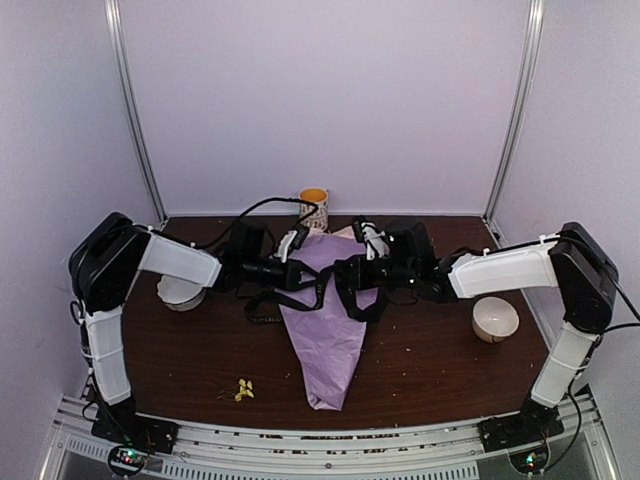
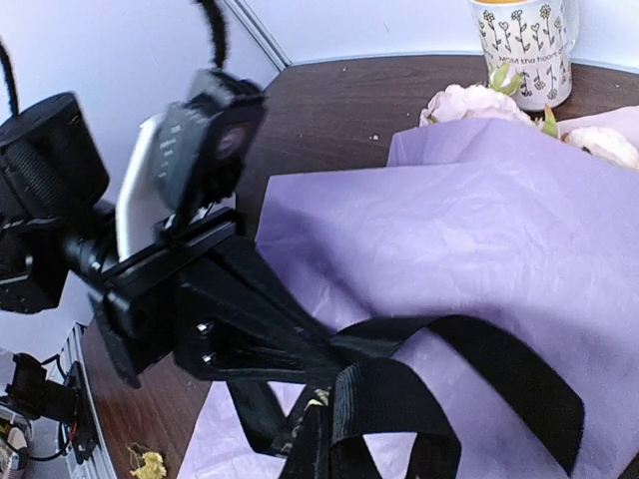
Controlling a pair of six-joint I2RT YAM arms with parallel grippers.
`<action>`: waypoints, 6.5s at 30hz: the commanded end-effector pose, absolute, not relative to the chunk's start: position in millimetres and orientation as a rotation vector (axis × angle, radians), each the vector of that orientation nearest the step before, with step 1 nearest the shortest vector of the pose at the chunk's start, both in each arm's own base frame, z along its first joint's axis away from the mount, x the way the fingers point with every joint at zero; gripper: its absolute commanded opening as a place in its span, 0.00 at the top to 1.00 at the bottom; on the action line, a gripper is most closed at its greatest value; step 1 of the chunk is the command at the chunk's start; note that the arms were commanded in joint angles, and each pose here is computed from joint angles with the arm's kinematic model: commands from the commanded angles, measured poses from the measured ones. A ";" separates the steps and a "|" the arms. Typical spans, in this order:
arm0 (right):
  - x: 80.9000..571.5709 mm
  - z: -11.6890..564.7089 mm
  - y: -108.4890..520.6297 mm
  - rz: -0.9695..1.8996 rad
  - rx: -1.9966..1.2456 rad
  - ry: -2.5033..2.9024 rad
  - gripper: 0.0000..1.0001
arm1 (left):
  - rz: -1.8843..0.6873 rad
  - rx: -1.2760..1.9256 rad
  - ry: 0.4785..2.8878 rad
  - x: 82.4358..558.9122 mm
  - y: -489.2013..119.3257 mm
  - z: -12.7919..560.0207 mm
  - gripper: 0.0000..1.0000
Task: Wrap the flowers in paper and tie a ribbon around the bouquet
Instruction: Place the folded bouquet with the ribbon, then cross the ribbon over the folded bouquet.
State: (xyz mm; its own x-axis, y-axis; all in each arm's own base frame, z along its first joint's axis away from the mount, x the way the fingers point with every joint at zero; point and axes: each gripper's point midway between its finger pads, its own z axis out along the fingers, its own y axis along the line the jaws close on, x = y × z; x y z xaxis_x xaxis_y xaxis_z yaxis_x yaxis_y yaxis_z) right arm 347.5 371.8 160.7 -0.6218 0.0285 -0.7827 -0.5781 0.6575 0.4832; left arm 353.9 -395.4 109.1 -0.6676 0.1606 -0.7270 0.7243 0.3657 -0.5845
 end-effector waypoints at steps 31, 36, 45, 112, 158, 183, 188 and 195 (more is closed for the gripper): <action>356.3 229.4 413.8 1.237 -0.454 2.055 0.40 | -1.012 1.002 1.394 311.9 -365.2 262.4 1.00; 350.0 203.4 429.6 1.206 -0.505 2.159 0.41 | -1.037 0.997 1.355 306.3 -364.3 268.6 1.00; 324.3 160.4 404.5 0.800 -0.650 2.323 0.27 | -1.006 0.969 1.293 295.1 -351.7 276.5 1.00; 373.3 239.6 355.3 1.017 -0.377 1.936 1.00 | -0.634 0.994 2.188 370.9 -332.9 105.4 1.00; 417.7 126.9 338.3 0.888 -0.266 2.248 1.00 | -0.336 1.587 2.020 303.1 -323.0 110.2 0.43; 408.8 124.8 328.0 0.829 -0.264 2.278 1.00 | -0.298 1.675 1.939 322.1 -343.3 92.0 0.42; 406.1 130.2 325.4 0.815 -0.272 2.275 1.00 | -0.357 1.673 1.779 305.8 -353.0 125.8 0.41; 402.0 136.5 321.9 0.800 -0.285 2.270 1.00 | -0.320 1.824 1.733 290.9 -352.9 104.4 0.39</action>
State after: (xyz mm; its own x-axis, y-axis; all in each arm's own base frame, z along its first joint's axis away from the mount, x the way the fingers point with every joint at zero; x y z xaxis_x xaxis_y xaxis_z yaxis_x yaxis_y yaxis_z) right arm 406.4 326.7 124.2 -0.7496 0.0339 -0.6610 -0.3979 0.7750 0.4910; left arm 299.4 -350.2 123.1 0.0470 0.8059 -0.5902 0.9613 0.1241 0.2461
